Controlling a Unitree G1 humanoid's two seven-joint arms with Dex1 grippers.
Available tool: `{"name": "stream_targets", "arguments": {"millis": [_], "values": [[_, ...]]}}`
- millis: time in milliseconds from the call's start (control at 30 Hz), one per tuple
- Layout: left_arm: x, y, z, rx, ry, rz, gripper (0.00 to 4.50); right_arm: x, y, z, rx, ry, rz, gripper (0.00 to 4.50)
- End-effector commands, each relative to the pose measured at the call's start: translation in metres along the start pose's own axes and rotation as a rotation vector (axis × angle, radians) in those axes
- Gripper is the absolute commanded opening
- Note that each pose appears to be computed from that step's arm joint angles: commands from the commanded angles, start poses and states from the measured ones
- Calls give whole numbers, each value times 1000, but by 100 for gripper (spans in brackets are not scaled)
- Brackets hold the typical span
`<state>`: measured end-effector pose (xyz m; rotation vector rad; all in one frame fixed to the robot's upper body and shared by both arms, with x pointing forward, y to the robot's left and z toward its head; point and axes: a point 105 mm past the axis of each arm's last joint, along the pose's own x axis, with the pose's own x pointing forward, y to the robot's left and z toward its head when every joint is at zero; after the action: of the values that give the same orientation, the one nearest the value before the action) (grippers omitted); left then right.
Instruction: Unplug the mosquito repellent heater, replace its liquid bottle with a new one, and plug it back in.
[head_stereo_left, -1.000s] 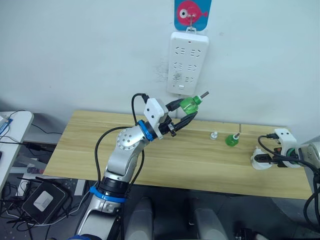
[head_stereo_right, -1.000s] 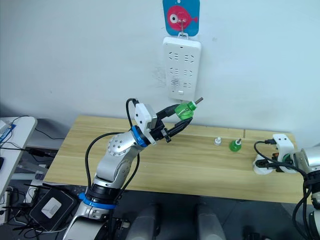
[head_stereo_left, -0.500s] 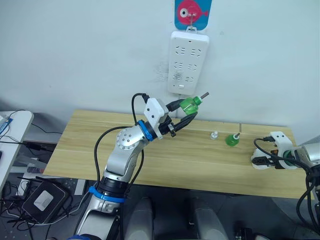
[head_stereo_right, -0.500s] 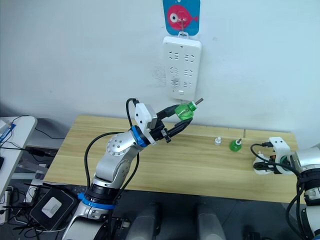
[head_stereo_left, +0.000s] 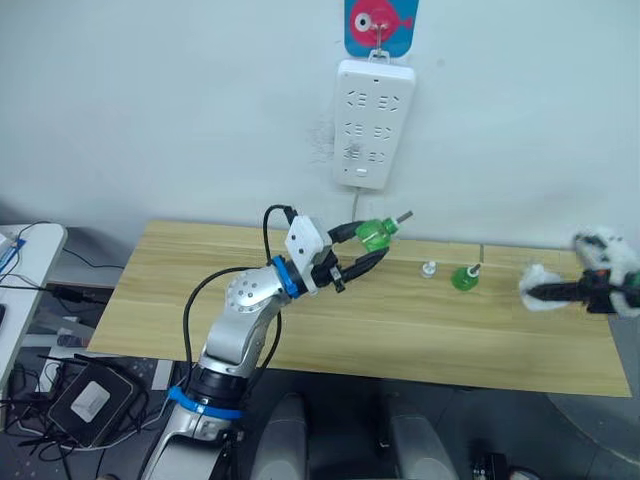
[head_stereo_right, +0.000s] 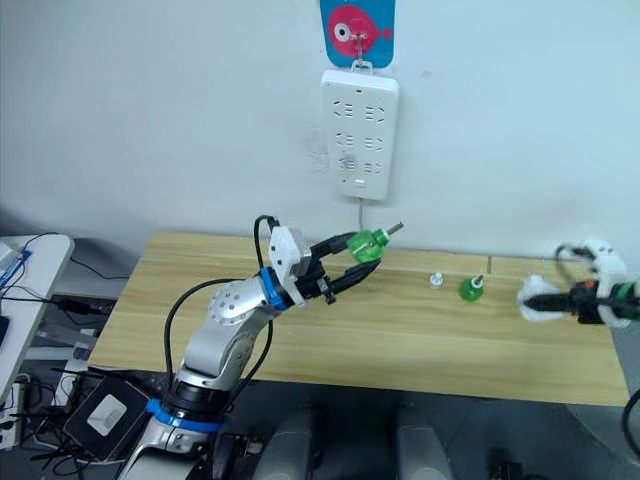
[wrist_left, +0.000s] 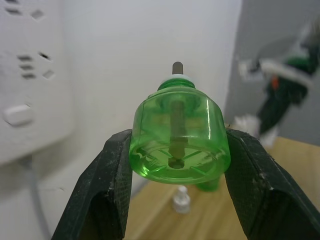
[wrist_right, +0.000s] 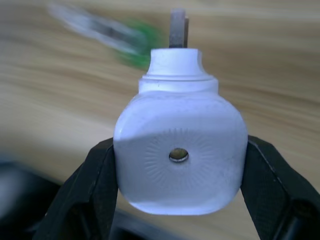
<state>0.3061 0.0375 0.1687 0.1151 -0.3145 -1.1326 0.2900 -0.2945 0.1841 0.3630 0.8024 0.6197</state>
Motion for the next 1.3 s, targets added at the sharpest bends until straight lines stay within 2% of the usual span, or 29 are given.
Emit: {"name": "stream_targets", "arguments": {"millis": [33,167,467,900,1300], "values": [[2,-24,16,24,-71,-124,227,-16,65,16,4,-32,296,297],[7,-39,17,34,-83,-207,227,-12,96,18,-23,-9,456,297],[27,-41,25,41,-128,-253,227,7,124,16,-54,14,556,297],[34,-45,31,53,-156,-276,227,13,138,14,-46,22,575,297],[31,-48,41,67,-172,-317,227,24,128,18,-25,-10,503,297]]}}
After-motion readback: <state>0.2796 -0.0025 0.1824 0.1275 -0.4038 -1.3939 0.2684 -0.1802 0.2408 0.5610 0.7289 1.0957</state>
